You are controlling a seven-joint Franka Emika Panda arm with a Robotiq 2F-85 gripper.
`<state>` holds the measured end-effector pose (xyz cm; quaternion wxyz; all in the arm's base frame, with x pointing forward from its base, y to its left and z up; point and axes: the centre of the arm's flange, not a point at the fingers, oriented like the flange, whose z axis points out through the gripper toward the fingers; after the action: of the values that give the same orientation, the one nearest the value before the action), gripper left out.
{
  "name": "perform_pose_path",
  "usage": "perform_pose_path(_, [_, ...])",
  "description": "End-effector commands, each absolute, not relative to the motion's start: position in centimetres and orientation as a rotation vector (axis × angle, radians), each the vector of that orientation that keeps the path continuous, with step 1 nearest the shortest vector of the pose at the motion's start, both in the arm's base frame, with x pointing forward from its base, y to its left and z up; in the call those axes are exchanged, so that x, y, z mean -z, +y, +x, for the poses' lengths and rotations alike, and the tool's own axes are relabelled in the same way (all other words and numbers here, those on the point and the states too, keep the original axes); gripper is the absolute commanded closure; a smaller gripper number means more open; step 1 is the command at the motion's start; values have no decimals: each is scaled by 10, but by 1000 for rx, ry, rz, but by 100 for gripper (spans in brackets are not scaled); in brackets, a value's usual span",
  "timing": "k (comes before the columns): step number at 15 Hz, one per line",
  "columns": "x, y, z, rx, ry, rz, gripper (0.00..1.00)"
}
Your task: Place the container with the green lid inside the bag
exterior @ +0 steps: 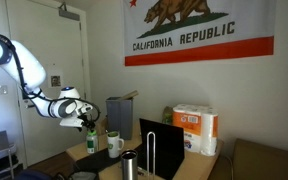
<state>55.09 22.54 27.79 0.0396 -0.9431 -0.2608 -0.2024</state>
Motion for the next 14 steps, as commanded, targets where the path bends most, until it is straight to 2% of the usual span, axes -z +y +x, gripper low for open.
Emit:
perform_pose_path(1, [-262, 232, 576, 656, -825, -2873, 0])
perform_pose_path(7, [-249, 251, 605, 699, -840, -2848, 0])
perform_pose_path(8, [-248, 253, 607, 693, -845, -2845, 8])
perform_pose_path(9, [-246, 254, 608, 683, -842, -2851, 26])
perform_pose_path(13, [-241, 253, 609, 681, -859, -2885, 58])
perform_pose_path(14, [-243, 253, 610, 687, -863, -2891, 60])
